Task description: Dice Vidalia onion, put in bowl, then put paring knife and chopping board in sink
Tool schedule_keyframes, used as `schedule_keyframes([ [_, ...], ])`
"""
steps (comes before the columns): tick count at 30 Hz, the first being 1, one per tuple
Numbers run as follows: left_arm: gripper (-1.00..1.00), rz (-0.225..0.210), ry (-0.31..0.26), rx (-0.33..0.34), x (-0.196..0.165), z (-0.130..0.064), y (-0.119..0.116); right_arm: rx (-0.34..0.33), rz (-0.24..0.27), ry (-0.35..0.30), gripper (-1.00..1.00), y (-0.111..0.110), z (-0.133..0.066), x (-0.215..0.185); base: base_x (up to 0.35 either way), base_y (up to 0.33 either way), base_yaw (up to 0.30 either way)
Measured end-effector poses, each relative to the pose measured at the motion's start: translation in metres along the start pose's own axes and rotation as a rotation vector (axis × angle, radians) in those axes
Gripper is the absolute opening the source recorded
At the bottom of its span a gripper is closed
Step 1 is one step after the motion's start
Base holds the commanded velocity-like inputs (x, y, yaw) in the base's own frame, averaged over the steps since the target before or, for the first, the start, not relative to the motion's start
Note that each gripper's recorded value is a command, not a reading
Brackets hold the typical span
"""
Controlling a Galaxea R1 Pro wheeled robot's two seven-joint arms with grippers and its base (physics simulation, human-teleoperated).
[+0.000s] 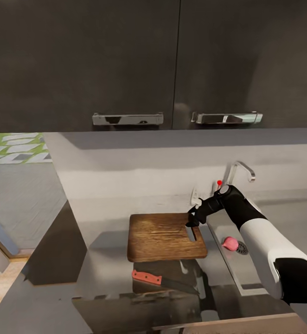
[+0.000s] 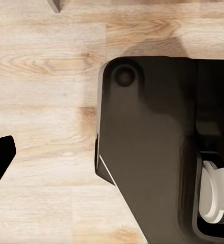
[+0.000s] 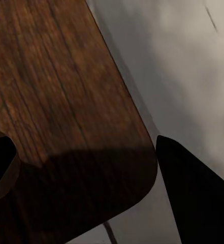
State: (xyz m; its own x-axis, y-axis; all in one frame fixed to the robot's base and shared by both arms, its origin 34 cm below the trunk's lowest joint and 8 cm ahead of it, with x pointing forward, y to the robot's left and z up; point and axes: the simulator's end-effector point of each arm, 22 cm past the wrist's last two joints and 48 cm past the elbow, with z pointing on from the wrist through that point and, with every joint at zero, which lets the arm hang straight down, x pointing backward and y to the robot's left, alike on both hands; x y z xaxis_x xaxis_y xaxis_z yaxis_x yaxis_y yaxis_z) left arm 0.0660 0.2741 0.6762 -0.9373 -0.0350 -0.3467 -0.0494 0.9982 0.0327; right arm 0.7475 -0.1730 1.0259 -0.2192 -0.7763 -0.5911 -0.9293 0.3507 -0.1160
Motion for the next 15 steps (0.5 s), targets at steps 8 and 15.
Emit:
schedule_keyframes([
  [8,1.0,0.001,0.013,-0.001,0.004,-0.002,0.0,-0.01,0.003,0.004,-1.0,0.001,0.007,0.006,0.0,0.0,0.0],
  [15,1.0,0.001,0.025,-0.001,0.007,-0.004,0.001,-0.011,0.008,0.009,-1.0,0.0,0.013,0.01,0.0,0.0,0.0],
])
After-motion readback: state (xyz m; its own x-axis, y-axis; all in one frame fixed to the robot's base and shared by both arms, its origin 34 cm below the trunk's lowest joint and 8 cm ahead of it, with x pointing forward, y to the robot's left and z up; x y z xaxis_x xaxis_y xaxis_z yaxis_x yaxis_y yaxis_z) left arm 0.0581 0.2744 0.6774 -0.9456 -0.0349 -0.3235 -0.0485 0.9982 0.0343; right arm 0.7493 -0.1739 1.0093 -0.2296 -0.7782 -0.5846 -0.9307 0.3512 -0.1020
